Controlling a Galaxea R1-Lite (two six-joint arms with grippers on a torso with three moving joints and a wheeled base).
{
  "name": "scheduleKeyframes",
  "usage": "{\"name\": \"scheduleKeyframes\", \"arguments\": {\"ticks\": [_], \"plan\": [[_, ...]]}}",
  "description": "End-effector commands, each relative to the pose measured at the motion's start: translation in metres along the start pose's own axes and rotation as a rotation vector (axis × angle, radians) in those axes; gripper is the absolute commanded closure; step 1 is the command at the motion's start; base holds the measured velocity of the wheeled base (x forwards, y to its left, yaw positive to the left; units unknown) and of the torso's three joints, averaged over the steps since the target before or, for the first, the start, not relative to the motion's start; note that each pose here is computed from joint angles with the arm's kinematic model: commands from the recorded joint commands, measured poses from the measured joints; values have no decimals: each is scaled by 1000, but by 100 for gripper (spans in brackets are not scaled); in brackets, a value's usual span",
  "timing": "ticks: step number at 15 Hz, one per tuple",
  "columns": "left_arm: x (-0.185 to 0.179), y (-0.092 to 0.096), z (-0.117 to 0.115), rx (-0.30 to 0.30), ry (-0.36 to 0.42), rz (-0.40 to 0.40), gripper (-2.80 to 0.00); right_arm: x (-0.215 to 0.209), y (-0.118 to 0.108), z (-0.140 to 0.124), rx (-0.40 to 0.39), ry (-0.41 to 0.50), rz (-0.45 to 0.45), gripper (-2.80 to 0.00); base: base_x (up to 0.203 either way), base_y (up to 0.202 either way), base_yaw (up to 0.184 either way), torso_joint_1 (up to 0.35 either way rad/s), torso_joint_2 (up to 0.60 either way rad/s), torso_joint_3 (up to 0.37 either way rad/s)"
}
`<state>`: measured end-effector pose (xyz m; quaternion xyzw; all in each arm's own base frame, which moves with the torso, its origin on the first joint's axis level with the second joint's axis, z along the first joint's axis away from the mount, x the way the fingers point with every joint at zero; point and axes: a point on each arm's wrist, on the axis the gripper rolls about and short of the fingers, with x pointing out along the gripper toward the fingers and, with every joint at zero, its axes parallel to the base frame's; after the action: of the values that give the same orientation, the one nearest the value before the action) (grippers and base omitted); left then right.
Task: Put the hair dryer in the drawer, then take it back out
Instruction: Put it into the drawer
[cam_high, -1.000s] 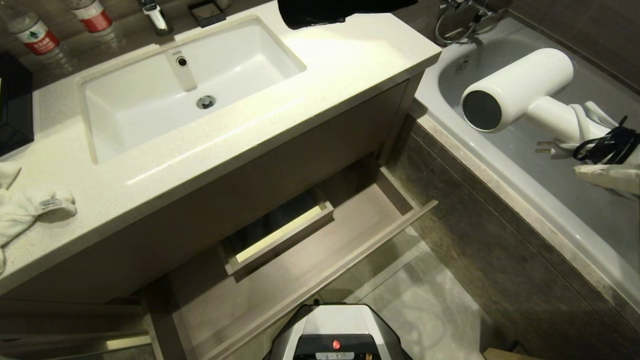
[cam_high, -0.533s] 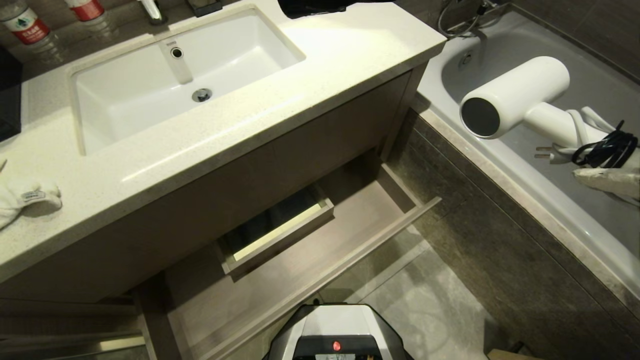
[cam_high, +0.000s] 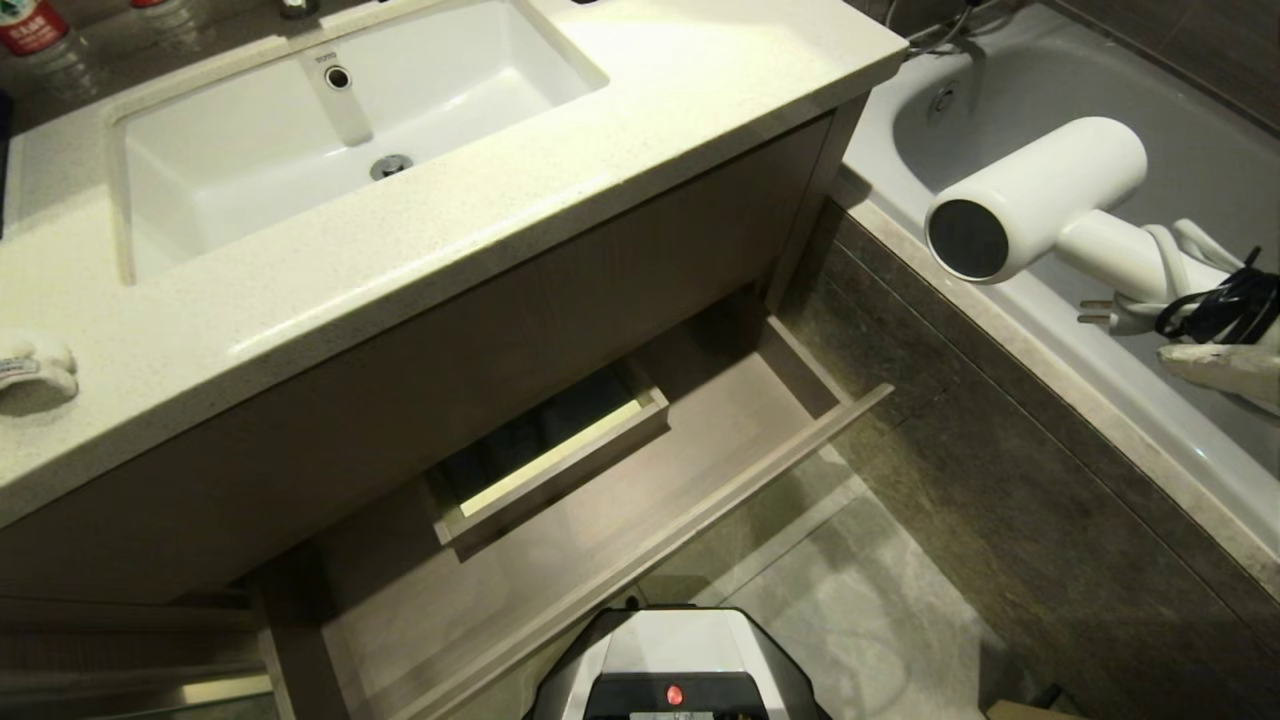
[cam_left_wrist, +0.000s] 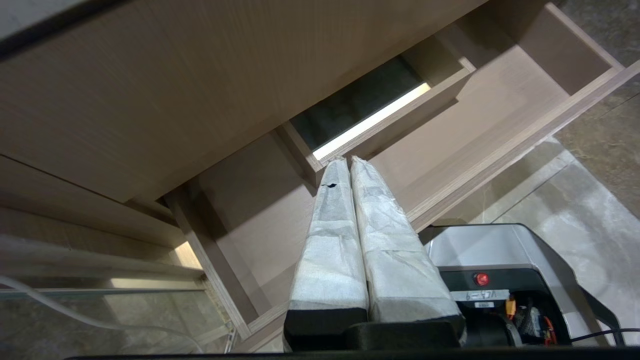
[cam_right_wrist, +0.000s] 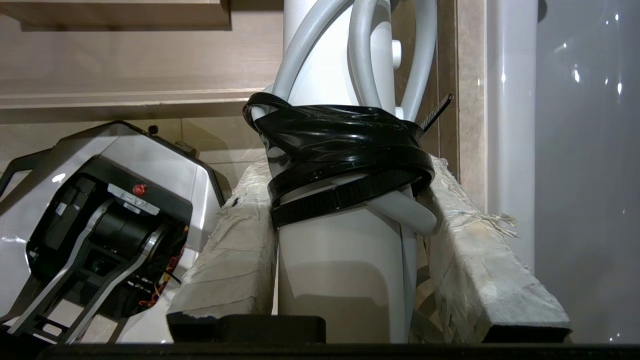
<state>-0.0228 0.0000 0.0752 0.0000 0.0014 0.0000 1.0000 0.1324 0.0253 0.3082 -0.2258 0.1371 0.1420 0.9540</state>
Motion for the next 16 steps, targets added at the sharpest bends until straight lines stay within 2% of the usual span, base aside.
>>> {"name": "scheduleKeyframes", "arguments": {"ticks": [1,6,16], "plan": [[0,0,0,0,-3,0,0,-2,0,0,-3,-3,-1,0,0,0,0,-217,365,141],[0,0,0,0,0,0,0,-7,0,-4,2,-4,-15,0,0,0,0,-241,405,161],[0,0,0,0,-1,0,0,-11,2,-10,7,6,-21,0,0,0,0,-343,512,166]]}}
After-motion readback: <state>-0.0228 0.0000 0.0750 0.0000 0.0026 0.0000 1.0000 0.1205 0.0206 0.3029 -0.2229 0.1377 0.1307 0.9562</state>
